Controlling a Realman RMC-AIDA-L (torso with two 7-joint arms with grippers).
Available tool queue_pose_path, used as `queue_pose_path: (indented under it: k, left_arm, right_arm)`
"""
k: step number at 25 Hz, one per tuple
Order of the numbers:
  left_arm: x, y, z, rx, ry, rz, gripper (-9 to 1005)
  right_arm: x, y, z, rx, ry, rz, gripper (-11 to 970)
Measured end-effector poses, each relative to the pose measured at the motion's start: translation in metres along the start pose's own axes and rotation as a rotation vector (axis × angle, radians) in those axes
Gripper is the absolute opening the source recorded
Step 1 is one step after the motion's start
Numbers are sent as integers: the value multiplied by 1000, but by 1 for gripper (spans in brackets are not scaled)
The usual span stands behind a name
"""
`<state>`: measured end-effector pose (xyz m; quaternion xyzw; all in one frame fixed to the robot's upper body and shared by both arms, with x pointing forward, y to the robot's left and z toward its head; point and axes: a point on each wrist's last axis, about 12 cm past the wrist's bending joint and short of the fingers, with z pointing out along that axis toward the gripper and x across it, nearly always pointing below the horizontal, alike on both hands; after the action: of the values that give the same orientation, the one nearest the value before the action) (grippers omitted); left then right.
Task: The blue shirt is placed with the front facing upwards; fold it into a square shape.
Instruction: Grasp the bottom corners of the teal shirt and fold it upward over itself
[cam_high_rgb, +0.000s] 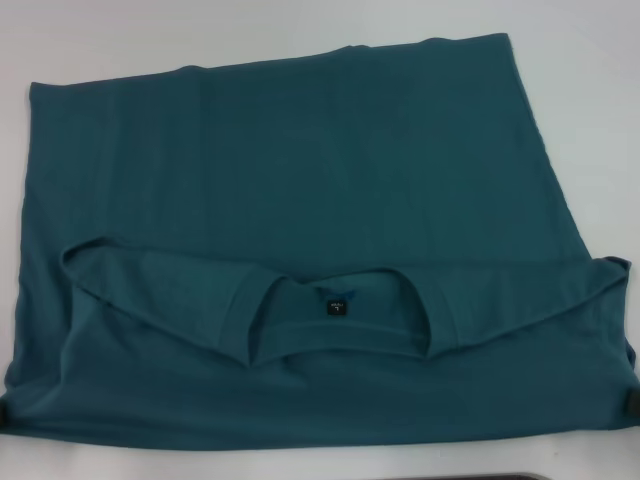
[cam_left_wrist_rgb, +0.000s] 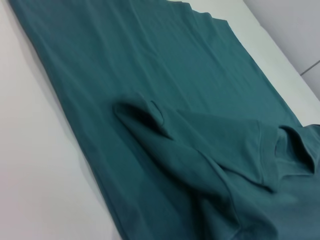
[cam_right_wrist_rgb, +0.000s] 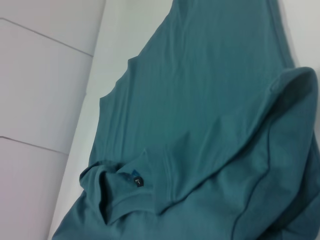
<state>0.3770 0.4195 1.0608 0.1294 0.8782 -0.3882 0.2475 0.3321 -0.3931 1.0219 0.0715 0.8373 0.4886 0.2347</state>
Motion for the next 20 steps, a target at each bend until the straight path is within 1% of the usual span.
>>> queue_pose_path:
  k: [5,8,14,18,20]
  left_arm:
    - [-2,3,3,8,-3,4,2]
    - [-4,5,6,9,-10,2,2]
    - [-19,8,15,14,-25,26,2]
    - [-31,10,14,3,-73,32,2]
    - [-39,11,13,-1,-96,38,1]
  right_arm:
    - [1,0,0,-1,0,3,168]
    - [-4,1,3,-12,-1,-7,169]
    - [-26,8,14,-57,-1,-51,173]
    - [-44,12,16,-75,-23,-74,175]
    - [-58,15,19,-85,-30,-89,176]
